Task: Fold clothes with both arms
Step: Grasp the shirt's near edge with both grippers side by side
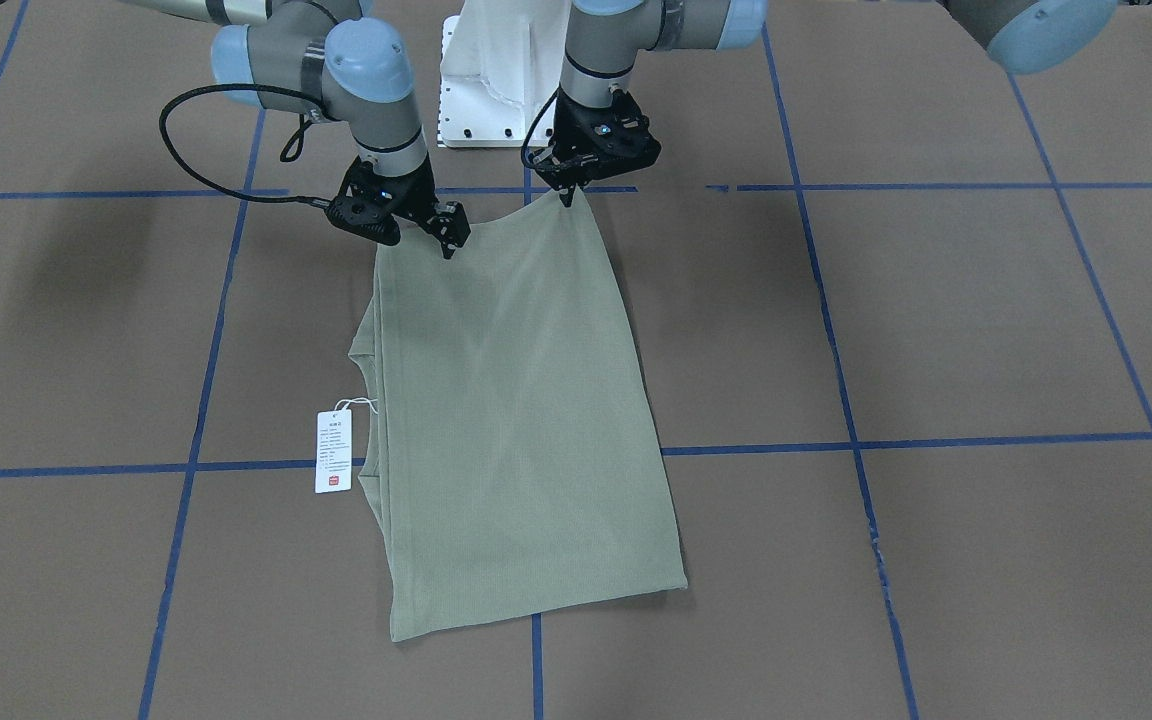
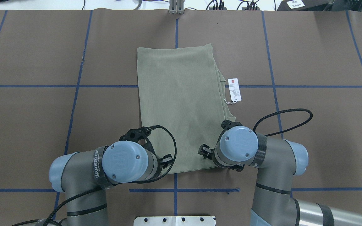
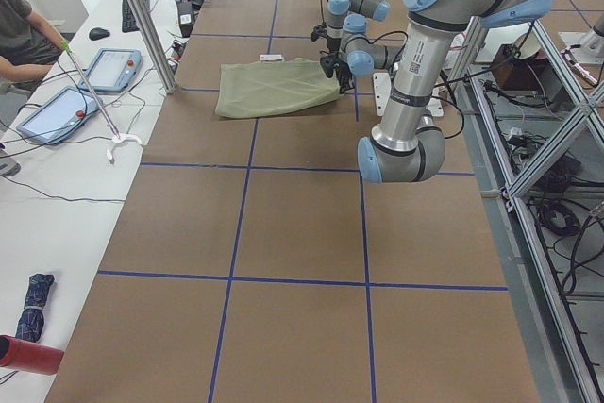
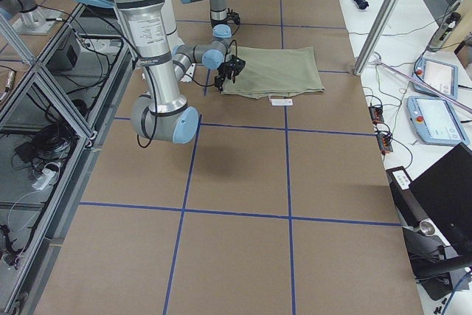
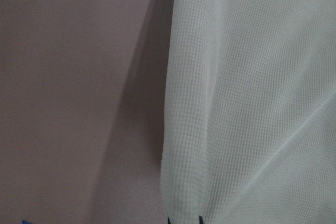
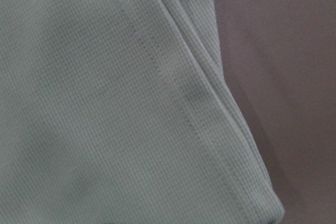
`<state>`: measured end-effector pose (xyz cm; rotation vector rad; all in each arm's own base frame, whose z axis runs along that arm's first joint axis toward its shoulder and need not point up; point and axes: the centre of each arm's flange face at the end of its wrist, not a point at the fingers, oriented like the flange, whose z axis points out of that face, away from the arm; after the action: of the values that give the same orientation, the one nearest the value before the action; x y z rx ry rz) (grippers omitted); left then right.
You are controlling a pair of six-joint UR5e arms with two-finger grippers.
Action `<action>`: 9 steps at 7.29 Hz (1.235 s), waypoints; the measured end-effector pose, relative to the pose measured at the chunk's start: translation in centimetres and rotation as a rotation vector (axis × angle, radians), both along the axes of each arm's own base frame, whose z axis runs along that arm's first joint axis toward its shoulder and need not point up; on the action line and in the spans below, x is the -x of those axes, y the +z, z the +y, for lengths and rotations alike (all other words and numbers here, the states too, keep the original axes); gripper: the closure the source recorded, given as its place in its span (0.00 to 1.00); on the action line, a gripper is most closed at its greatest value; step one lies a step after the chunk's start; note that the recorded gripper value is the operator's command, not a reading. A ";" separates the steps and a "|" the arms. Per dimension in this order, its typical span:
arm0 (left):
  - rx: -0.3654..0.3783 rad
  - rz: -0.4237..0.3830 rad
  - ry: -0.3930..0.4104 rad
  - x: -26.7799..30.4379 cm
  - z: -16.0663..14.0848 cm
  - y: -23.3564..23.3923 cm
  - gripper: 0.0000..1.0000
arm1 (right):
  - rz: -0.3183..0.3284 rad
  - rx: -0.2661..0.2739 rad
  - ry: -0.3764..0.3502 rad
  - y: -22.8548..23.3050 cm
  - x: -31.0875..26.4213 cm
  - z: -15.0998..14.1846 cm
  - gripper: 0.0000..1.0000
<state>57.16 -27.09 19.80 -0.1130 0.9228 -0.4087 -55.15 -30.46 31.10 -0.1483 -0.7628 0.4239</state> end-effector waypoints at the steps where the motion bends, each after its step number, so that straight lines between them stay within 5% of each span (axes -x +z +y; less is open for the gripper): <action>1: 0.000 0.000 0.001 0.0 0.0 0.0 1.00 | 0.003 0.003 0.000 0.1 -0.1 0.0 0.00; 5: 0.001 0.001 0.002 0.0 0.1 0.0 1.00 | 0.011 0.015 0.015 0.6 -0.6 0.0 0.01; 6: 0.001 0.000 0.002 0.0 0.0 0.0 1.00 | 0.010 0.018 0.019 0.5 -0.6 -0.1 0.27; 7: 0.001 0.001 0.002 0.0 0.0 0.0 1.00 | 0.009 0.020 0.022 0.5 -0.6 -0.1 0.68; 8: 0.001 0.001 0.002 0.0 0.1 -0.1 1.00 | 0.009 0.022 0.024 0.5 -0.6 0.0 0.90; 9: 0.000 0.004 0.002 0.0 0.1 -0.2 1.00 | 0.006 0.023 0.026 0.4 -0.5 0.0 1.00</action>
<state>57.15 -27.00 19.63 -0.1149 0.9260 -0.4065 -54.61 -30.45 31.50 -0.1587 -0.7543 0.4584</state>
